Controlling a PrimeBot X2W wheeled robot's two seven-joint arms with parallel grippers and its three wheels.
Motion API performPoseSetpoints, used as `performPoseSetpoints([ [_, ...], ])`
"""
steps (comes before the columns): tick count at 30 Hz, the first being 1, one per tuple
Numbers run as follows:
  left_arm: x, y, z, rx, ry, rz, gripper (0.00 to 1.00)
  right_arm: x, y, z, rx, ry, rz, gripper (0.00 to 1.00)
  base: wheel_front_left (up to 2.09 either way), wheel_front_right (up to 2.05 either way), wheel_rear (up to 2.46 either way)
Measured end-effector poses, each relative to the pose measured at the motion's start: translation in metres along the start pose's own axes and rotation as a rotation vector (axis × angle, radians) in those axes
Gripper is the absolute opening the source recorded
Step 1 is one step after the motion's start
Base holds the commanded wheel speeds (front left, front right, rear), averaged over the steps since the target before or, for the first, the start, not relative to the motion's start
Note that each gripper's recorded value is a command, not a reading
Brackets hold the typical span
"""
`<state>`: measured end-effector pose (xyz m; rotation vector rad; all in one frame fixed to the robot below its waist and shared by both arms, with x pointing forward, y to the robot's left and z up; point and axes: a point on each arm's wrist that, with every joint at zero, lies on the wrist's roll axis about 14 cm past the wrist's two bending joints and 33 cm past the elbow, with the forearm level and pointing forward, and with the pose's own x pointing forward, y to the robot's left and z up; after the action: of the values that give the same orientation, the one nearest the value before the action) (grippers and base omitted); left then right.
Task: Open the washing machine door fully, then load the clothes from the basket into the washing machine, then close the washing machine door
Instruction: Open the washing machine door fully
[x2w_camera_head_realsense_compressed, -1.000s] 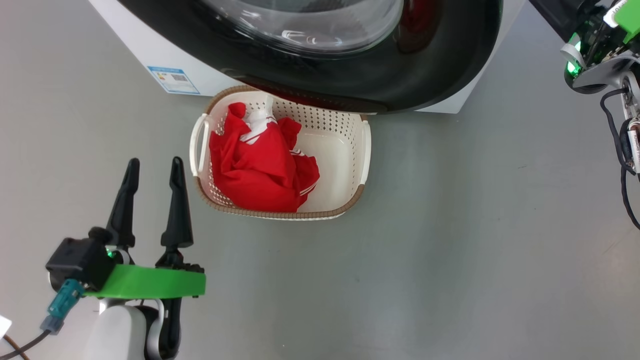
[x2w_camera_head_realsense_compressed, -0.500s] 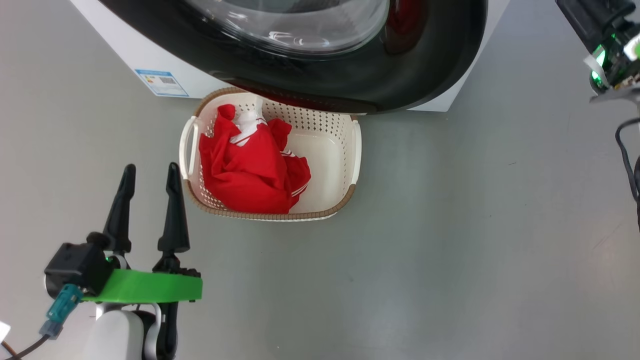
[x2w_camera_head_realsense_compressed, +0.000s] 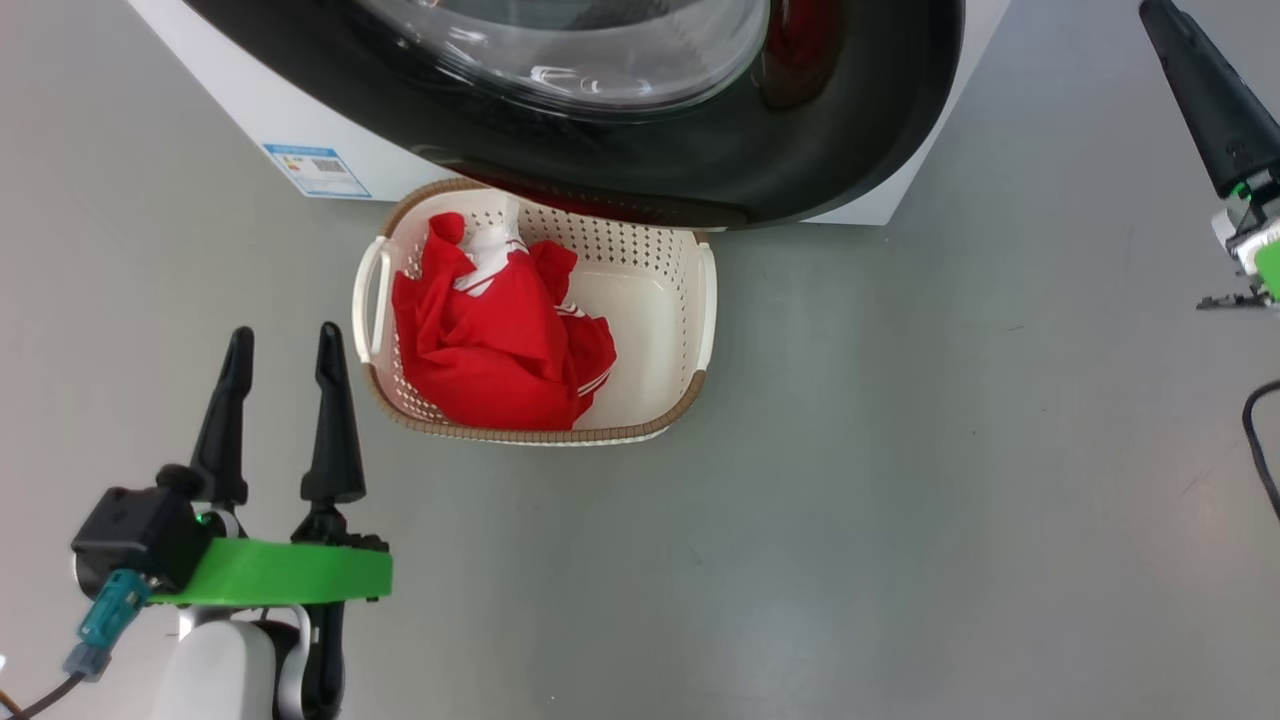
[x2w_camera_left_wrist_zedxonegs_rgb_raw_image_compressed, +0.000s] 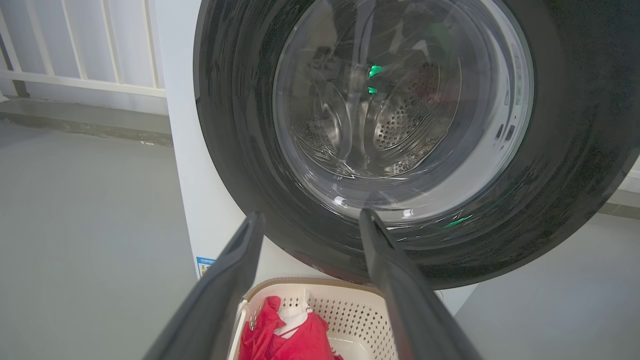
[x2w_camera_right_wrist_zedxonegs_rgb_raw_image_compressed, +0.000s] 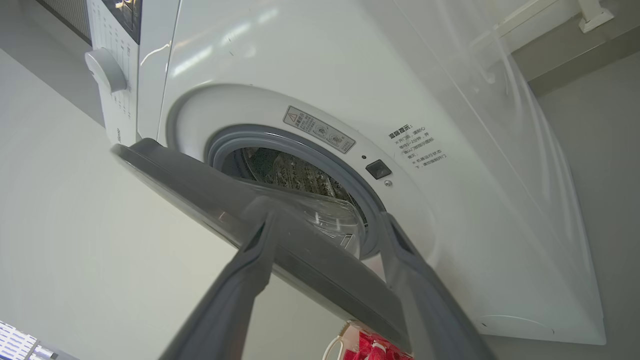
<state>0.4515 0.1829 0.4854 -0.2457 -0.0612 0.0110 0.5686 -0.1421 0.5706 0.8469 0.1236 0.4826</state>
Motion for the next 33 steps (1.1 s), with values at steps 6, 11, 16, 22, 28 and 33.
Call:
performPoseSetpoints([
  [6, 0.001, 0.001, 0.001, -0.001, -0.004, 0.002, 1.00, -0.019, -0.001, 0.007, -0.092, -0.134, -0.011, 1.00, 0.00, 0.00, 0.00],
  [11, 0.001, 0.002, 0.001, 0.000, -0.005, 0.006, 1.00, -0.033, -0.004, 0.009, -0.145, -0.211, -0.019, 1.00, 0.00, 0.00, 0.00],
  [16, 0.002, 0.001, 0.000, 0.005, -0.003, -0.002, 1.00, -0.041, -0.006, 0.010, -0.319, -0.240, -0.015, 1.00, 0.00, 0.00, 0.00],
  [22, 0.002, 0.003, -0.004, 0.006, 0.007, 0.002, 1.00, -0.040, -0.010, -0.008, -0.450, -0.196, -0.005, 1.00, 0.00, 0.00, 0.00],
  [28, 0.002, 0.004, -0.006, 0.007, 0.012, 0.005, 1.00, -0.039, -0.010, -0.026, -0.601, -0.144, 0.013, 1.00, 0.00, 0.00, 0.00],
  [33, 0.001, 0.004, -0.005, 0.008, 0.010, 0.005, 1.00, -0.045, -0.013, -0.040, -0.627, -0.139, -0.005, 1.00, 0.00, 0.00, 0.00],
])
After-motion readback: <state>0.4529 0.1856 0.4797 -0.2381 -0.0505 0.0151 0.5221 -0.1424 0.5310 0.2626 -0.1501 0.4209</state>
